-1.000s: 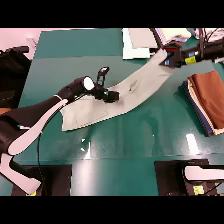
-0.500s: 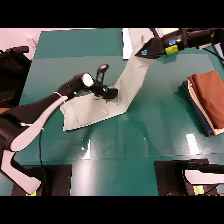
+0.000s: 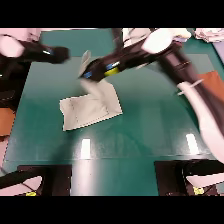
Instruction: Fold the shirts.
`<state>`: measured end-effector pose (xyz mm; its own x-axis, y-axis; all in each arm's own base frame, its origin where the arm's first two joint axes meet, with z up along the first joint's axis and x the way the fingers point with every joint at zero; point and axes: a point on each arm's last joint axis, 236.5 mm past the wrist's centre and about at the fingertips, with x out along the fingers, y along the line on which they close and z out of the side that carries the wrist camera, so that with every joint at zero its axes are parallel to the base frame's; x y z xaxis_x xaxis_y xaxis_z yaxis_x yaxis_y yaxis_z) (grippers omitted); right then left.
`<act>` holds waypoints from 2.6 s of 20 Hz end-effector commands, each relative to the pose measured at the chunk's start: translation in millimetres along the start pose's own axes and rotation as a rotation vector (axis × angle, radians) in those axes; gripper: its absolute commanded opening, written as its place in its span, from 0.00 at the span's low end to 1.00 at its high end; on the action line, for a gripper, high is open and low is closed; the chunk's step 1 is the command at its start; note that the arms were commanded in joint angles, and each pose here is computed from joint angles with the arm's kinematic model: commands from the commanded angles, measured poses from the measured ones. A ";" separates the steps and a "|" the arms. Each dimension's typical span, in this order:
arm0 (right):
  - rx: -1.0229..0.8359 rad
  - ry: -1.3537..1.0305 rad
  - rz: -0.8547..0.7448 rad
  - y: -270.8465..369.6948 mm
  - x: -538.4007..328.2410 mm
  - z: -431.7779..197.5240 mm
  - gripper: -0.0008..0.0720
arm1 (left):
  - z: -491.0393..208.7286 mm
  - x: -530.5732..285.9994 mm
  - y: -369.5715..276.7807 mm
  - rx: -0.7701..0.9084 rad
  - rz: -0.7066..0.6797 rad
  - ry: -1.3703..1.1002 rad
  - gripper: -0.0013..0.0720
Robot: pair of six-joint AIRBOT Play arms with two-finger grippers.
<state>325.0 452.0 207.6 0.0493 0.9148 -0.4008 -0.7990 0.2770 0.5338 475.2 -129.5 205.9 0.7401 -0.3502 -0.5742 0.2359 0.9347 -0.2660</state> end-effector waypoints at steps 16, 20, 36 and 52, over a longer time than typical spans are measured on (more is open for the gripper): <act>0.684 0.219 -0.375 -250.8 -102.0 -177.7 0.91 | 2.9 -52.3 -27.9 0.140 0.016 -0.049 0.05; 0.795 0.163 -0.358 -260.0 -69.2 -203.3 0.90 | -8.1 -34.5 -44.3 0.160 -0.016 -0.017 0.05; 0.367 0.037 -0.430 -255.0 -60.2 -67.7 0.04 | -28.9 -28.7 -103.6 0.207 -0.141 0.020 0.05; 0.691 -0.456 -1.188 -315.5 -576.9 -133.8 0.04 | -37.9 -37.2 -176.8 0.222 -0.290 -0.018 0.05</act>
<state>483.6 -158.6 167.5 0.7358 0.0785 -0.6727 0.2047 0.9210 0.3314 381.2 -281.4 241.6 0.6284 -0.5957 -0.5002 0.5735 0.7893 -0.2195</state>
